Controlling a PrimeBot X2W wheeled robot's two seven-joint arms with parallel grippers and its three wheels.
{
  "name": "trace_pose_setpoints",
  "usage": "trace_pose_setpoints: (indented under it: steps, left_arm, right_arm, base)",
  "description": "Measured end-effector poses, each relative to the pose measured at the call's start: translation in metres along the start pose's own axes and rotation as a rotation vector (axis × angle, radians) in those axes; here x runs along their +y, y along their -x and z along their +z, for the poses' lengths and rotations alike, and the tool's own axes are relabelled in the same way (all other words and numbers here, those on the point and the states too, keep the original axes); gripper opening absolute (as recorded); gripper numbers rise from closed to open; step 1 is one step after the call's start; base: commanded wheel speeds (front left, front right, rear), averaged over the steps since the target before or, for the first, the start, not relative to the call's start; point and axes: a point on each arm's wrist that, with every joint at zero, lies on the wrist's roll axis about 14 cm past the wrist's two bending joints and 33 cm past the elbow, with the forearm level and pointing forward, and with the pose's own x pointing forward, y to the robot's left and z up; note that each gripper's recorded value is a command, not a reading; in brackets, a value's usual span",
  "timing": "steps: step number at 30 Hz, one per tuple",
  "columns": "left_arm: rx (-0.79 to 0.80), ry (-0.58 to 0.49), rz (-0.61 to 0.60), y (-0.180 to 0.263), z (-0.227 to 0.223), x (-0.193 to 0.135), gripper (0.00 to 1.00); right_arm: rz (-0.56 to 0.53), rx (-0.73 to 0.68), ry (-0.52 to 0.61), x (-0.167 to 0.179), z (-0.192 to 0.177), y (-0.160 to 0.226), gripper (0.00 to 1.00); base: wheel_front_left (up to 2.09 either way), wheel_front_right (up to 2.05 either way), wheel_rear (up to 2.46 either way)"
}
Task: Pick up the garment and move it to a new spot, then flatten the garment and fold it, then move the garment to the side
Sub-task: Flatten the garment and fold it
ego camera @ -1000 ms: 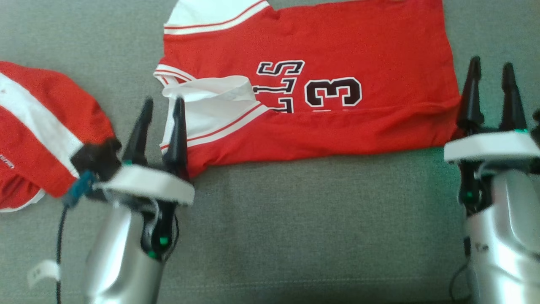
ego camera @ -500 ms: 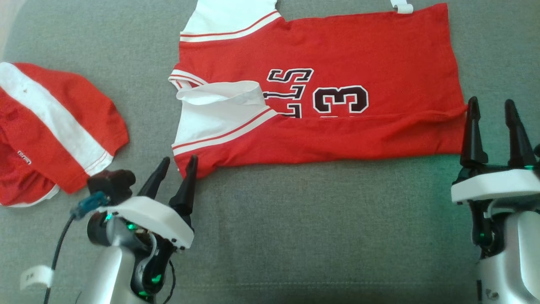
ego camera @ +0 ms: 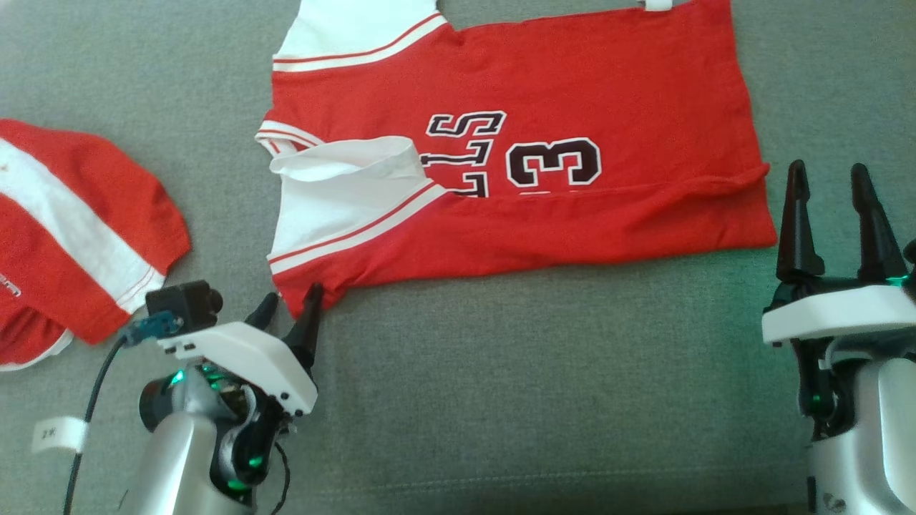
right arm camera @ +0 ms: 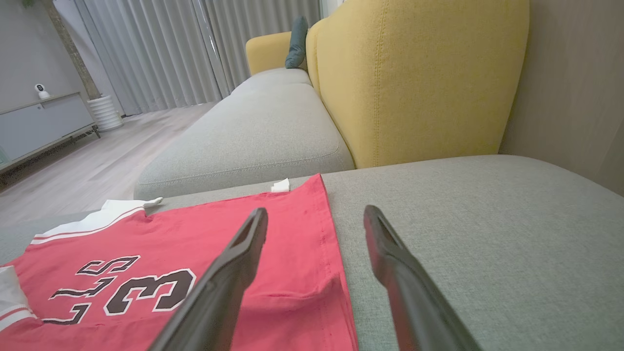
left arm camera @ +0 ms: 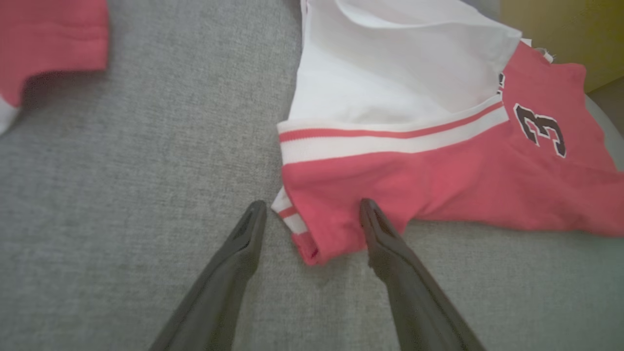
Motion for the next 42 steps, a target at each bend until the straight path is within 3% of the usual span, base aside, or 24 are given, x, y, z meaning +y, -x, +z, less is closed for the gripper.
trace_pose_setpoints:
  steps: [3, 4, 5, 6, 7, 12, 19, 30, 31, 32, 33, 34, 36, 37, 42]
  left_arm:
    - [0.023, -0.003, 0.0, -0.003, -0.002, -0.002, 1.0]
    - [0.03, 0.0, -0.006, -0.004, -0.001, -0.004, 0.84]
    - [0.037, -0.002, -0.013, -0.005, -0.002, -0.006, 0.54]
    - [0.048, -0.003, -0.018, -0.006, -0.004, -0.008, 0.13]
    - [0.06, -0.003, -0.024, -0.006, -0.006, -0.01, 0.0]
    - [0.058, -0.01, -0.046, -0.004, -0.005, -0.017, 0.0]
    - [-0.066, 0.003, -0.07, 0.005, 0.026, -0.023, 0.0]
    - [-0.106, 0.016, -0.056, 0.017, 0.031, -0.018, 0.0]
    - [-0.112, 0.017, -0.056, 0.018, 0.032, -0.018, 0.0]
    - [-0.114, 0.017, -0.056, 0.018, 0.032, -0.018, 0.0]
    - [-0.117, 0.017, -0.057, 0.018, 0.033, -0.018, 0.0]
    - [-0.125, 0.017, -0.058, 0.018, 0.034, -0.019, 0.0]
    - [-0.127, 0.017, -0.059, 0.018, 0.035, -0.019, 0.0]
    - [-0.135, 0.016, -0.059, 0.019, 0.036, -0.019, 0.0]
    - [-0.185, 0.009, -0.077, 0.025, 0.049, -0.025, 0.0]
  right_arm:
    - [-0.005, 0.0, -0.004, -0.002, 0.001, 0.002, 1.0]
    - [-0.008, 0.004, -0.004, -0.003, 0.0, 0.003, 1.0]
    - [-0.011, 0.011, -0.004, -0.004, -0.001, 0.004, 1.0]
    - [-0.016, 0.014, -0.004, -0.006, -0.002, 0.005, 1.0]
    - [-0.023, 0.022, -0.004, -0.008, -0.004, 0.007, 1.0]
    - [-0.065, 0.16, -0.007, -0.022, -0.035, 0.018, 1.0]
    - [-0.095, 0.345, -0.012, -0.03, -0.076, 0.027, 1.0]
    - [-0.053, 0.513, -0.035, -0.011, -0.11, 0.008, 1.0]
    - [-0.051, 0.524, -0.038, -0.01, -0.111, 0.007, 0.89]
    - [-0.048, 0.528, -0.046, -0.009, -0.111, 0.004, 0.61]
    - [-0.047, 0.531, -0.058, -0.007, -0.11, 0.002, 0.45]
    - [-0.046, 0.53, -0.067, -0.006, -0.11, 0.0, 0.36]
    - [-0.045, 0.53, -0.072, -0.006, -0.109, -0.001, 0.08]
    - [-0.045, 0.528, -0.079, -0.005, -0.108, -0.002, 0.0]
    - [-0.045, 0.497, -0.123, -0.004, -0.099, -0.001, 0.0]
  base:
    - [0.0, 0.0, 0.0]
    - [0.0, 0.0, 0.0]
    - [0.0, 0.0, 0.0]
    - [0.0, 0.0, 0.0]
    - [0.0, 0.0, 0.0]
    - [0.0, 0.0, 0.0]
    - [0.0, 0.0, 0.0]
    - [0.0, 0.0, 0.0]
    - [0.0, 0.0, 0.0]
    - [0.0, 0.0, 0.0]
    - [0.0, 0.0, 0.0]
    - [0.0, 0.0, 0.0]
    - [0.0, 0.0, 0.0]
    - [0.0, 0.0, 0.0]
    - [0.0, 0.0, 0.0]
